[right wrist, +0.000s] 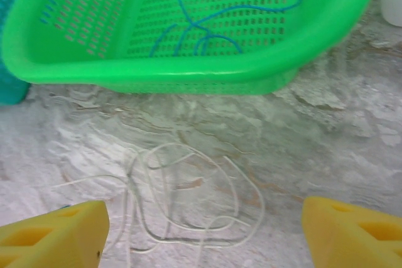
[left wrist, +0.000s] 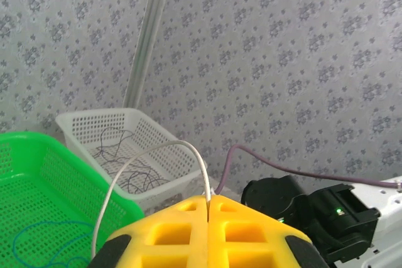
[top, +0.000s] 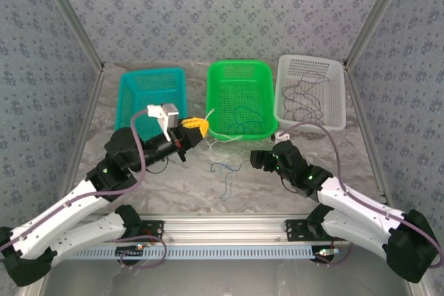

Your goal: Untangle the cables

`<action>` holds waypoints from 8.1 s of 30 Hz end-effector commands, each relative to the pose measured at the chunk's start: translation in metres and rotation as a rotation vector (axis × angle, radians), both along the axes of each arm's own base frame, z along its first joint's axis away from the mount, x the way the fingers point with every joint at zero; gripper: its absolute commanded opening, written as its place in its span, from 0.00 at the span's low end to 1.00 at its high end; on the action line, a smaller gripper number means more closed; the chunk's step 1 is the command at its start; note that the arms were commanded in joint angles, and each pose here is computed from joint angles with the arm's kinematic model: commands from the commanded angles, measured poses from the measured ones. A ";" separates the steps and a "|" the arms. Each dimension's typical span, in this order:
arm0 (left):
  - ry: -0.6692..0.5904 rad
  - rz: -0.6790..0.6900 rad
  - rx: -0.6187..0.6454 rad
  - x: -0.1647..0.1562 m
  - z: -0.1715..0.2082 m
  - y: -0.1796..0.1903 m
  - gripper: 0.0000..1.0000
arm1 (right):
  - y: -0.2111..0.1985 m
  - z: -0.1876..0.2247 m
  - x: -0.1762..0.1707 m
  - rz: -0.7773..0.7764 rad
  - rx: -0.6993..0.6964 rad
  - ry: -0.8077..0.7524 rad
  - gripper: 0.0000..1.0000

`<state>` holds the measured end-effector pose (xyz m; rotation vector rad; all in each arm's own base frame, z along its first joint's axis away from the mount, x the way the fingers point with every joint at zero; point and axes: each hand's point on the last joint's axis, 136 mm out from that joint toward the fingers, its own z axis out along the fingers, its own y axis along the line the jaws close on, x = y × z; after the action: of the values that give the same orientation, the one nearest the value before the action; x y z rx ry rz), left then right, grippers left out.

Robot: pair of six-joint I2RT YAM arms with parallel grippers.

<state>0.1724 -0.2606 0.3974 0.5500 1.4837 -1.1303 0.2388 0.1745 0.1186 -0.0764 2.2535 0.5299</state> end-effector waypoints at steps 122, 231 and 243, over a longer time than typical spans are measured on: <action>0.629 0.883 0.159 0.221 -0.170 0.211 0.13 | 0.003 -0.041 -0.034 0.062 0.038 0.067 0.43; 0.290 -0.185 0.433 0.052 -0.221 -0.129 0.63 | 0.015 0.037 -0.016 0.203 -0.529 -0.102 0.00; 0.288 -0.186 0.515 0.050 -0.247 -0.149 0.54 | 0.004 0.055 -0.021 0.167 -0.392 -0.144 0.00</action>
<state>0.2214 -0.3969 0.1379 0.8835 2.0792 -1.0118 0.2195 0.1760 0.1706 -0.4985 2.2025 0.0972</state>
